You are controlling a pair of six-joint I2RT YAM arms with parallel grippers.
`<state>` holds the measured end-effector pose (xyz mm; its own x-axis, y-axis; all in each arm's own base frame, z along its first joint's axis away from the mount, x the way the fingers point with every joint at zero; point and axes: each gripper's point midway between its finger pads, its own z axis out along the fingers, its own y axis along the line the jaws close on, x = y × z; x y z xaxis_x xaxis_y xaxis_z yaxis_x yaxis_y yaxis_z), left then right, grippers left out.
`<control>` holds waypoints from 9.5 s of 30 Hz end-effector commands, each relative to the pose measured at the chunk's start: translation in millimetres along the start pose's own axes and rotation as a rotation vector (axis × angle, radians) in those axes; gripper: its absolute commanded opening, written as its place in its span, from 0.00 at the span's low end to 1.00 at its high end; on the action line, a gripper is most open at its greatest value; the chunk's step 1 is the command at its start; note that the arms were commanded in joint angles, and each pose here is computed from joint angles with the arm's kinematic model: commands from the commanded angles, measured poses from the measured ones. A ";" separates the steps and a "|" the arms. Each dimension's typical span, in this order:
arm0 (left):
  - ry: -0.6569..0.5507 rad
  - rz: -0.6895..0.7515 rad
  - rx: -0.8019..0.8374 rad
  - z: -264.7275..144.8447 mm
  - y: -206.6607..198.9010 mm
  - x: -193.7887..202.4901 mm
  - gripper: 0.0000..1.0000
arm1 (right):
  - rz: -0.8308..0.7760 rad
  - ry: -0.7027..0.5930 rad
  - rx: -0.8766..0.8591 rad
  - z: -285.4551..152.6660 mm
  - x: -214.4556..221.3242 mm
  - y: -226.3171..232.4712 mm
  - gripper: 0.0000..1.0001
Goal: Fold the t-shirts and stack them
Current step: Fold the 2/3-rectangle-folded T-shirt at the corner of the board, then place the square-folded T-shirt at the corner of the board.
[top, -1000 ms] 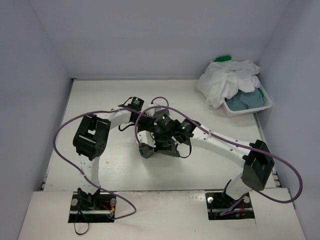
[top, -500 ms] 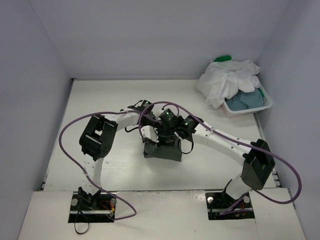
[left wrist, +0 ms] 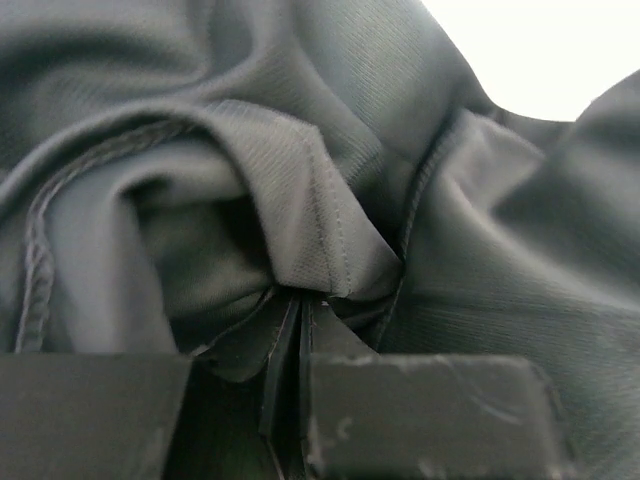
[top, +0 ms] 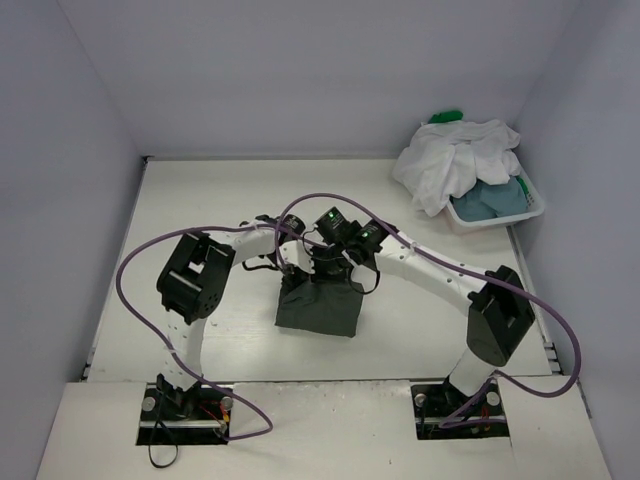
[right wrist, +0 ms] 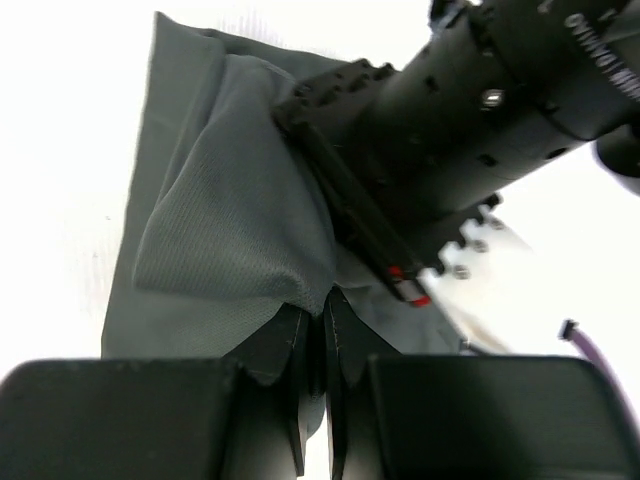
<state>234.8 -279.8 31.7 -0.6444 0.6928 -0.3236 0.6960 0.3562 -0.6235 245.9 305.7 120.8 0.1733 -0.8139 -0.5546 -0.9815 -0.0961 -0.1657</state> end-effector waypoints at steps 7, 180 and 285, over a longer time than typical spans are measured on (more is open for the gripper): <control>0.047 0.093 0.065 -13.9 -37.1 6.8 0.00 | -0.025 -0.056 0.047 -6.6 -20.1 -26.4 0.00; -0.656 0.156 -0.388 -228.5 24.8 -120.5 0.00 | 0.453 -0.329 0.686 -10.4 -16.4 -198.1 0.00; 0.111 -0.233 -1.445 -297.6 306.4 27.2 0.03 | 0.572 -0.481 0.603 -218.4 75.8 -119.9 0.33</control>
<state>532.7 -17.8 34.6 -0.7274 0.6063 -0.3215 0.3865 0.7490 0.5381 364.9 126.6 246.9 -0.2695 -0.3262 -0.9061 -0.7274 0.6856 -0.0305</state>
